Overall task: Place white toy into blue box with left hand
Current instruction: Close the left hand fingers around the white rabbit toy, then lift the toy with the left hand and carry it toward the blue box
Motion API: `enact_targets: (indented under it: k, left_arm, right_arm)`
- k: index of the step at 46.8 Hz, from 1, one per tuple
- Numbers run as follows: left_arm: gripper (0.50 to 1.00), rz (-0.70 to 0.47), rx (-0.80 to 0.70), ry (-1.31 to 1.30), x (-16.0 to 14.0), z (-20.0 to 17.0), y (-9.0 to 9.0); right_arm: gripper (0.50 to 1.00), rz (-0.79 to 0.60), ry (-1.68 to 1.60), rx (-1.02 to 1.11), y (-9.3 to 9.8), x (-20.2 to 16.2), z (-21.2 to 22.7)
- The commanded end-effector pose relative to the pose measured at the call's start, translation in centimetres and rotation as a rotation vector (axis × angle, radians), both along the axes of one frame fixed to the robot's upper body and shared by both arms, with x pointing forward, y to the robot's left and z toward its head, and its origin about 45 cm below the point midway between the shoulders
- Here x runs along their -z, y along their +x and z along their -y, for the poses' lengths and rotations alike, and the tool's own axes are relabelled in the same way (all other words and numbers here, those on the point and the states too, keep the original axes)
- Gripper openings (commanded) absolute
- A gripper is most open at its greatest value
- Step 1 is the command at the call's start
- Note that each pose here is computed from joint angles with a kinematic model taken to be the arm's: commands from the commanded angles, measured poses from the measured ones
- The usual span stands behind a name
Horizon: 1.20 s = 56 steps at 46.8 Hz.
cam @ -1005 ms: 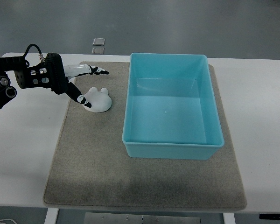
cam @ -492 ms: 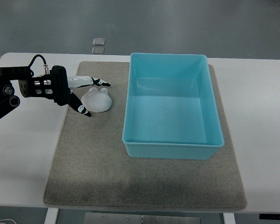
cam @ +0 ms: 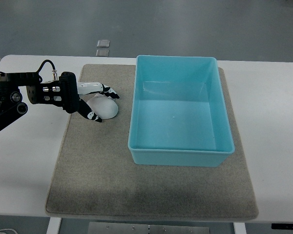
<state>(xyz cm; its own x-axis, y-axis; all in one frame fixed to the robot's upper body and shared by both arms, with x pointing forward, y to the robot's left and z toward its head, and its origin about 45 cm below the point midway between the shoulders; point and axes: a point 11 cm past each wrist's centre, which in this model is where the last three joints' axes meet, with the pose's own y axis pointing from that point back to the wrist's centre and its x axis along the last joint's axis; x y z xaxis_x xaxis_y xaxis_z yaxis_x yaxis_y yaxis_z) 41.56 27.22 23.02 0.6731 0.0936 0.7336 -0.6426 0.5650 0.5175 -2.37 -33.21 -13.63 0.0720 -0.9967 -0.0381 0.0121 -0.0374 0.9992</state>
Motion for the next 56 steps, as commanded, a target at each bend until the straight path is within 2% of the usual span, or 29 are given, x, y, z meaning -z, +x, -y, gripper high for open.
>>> enact_targets:
  k: [1,4,7,12,17,19,39,56]
  left_arm:
    - [0.748,0.015,0.009,0.035,0.1,-0.2,0.1]
    - [0.664,0.026,0.014,0.059,0.2,-0.3,0.1]
    - [0.632,0.029,0.015,0.067,0.2,-0.4,0.1]
    - [0.617,0.04,0.009,0.063,-0.1,-0.5,0.3]
    - [0.544,0.047,0.006,0.059,-0.4,-0.5,0.5]
    - [0.5,0.051,0.005,0.056,-0.5,-0.4,0.5]
    - [0.5,0.171,-0.039,0.03,-2.8,-1.1,1.7]
    - [0.5,0.312,-0.062,0.016,-9.6,-2.1,3.8]
  right_arm:
    - [0.936,0.0,0.0,0.0,0.0,0.0,0.0]
    - [0.936,0.0,0.0,0.0,0.0,0.0,0.0]
    - [0.936,0.0,0.0,0.0,0.0,0.0,0.0]
    - [0.936,0.0,0.0,0.0,0.0,0.0,0.0]
    - [0.936,0.0,0.0,0.0,0.0,0.0,0.0]
    - [0.936,0.0,0.0,0.0,0.0,0.0,0.0]
    - [0.936,0.0,0.0,0.0,0.0,0.0,0.0]
    - [0.936,0.0,0.0,0.0,0.0,0.0,0.0]
